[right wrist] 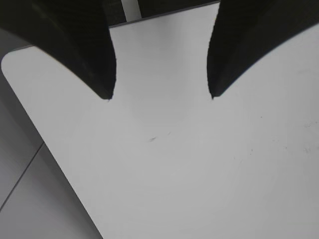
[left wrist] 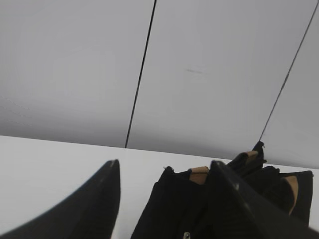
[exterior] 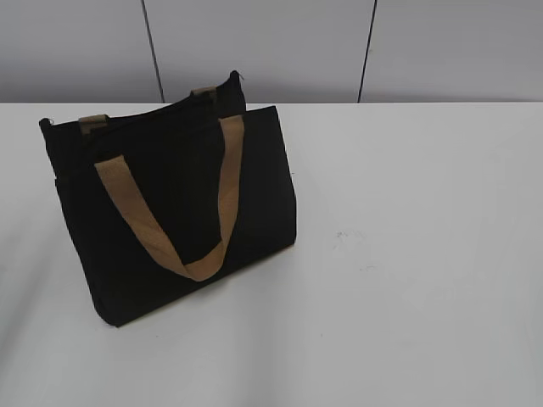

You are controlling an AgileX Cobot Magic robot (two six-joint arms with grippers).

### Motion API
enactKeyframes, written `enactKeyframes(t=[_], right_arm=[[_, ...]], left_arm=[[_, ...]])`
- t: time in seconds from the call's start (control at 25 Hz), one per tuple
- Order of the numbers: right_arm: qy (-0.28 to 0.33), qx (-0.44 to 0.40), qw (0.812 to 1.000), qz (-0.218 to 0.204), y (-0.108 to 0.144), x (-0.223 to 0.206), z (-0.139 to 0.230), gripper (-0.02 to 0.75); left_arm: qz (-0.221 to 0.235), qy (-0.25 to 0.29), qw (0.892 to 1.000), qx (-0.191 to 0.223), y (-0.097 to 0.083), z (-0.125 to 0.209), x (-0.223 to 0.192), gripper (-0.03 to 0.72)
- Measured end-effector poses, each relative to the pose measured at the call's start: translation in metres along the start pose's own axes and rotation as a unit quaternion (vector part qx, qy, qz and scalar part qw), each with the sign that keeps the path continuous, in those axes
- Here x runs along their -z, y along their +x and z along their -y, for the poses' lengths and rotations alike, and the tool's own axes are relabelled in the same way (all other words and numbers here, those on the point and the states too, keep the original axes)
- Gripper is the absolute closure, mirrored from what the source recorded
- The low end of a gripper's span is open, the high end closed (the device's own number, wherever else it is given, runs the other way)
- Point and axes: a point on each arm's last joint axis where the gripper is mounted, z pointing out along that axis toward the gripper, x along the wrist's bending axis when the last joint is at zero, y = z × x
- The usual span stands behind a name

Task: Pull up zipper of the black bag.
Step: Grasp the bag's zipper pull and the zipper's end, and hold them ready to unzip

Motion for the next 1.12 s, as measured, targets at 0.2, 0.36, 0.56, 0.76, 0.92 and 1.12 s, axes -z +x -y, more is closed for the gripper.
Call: enactKeyframes(t=[0.2, 0.36, 0.56, 0.76, 0.92, 1.12], right_arm=[[0.0, 0.0, 1.0, 0.0, 0.0, 0.0, 0.0, 0.283], [0.0, 0.0, 1.0, 0.0, 0.0, 0.0, 0.0, 0.283], [0.0, 0.0, 1.0, 0.0, 0.0, 0.0, 0.0, 0.283], [0.0, 0.0, 1.0, 0.0, 0.0, 0.0, 0.0, 0.283], [0.0, 0.0, 1.0, 0.0, 0.0, 0.0, 0.0, 0.283], [0.0, 0.0, 1.0, 0.0, 0.0, 0.0, 0.0, 0.283]], left_arm=[[-0.007, 0.031, 1.0, -0.001, 0.001, 0.006, -0.014, 0.263], [-0.019, 0.069, 0.997, 0.0, 0.004, 0.016, -0.034, 0.263], [-0.029, 0.12, 0.992, 0.01, 0.005, 0.035, -0.062, 0.263], [0.003, 0.197, 0.98, 0.0, -0.008, 0.067, -0.086, 0.263], [0.016, 0.219, 0.976, -0.012, -0.013, 0.089, -0.089, 0.263], [0.004, 0.225, 0.974, 0.003, -0.008, 0.108, -0.076, 0.269]])
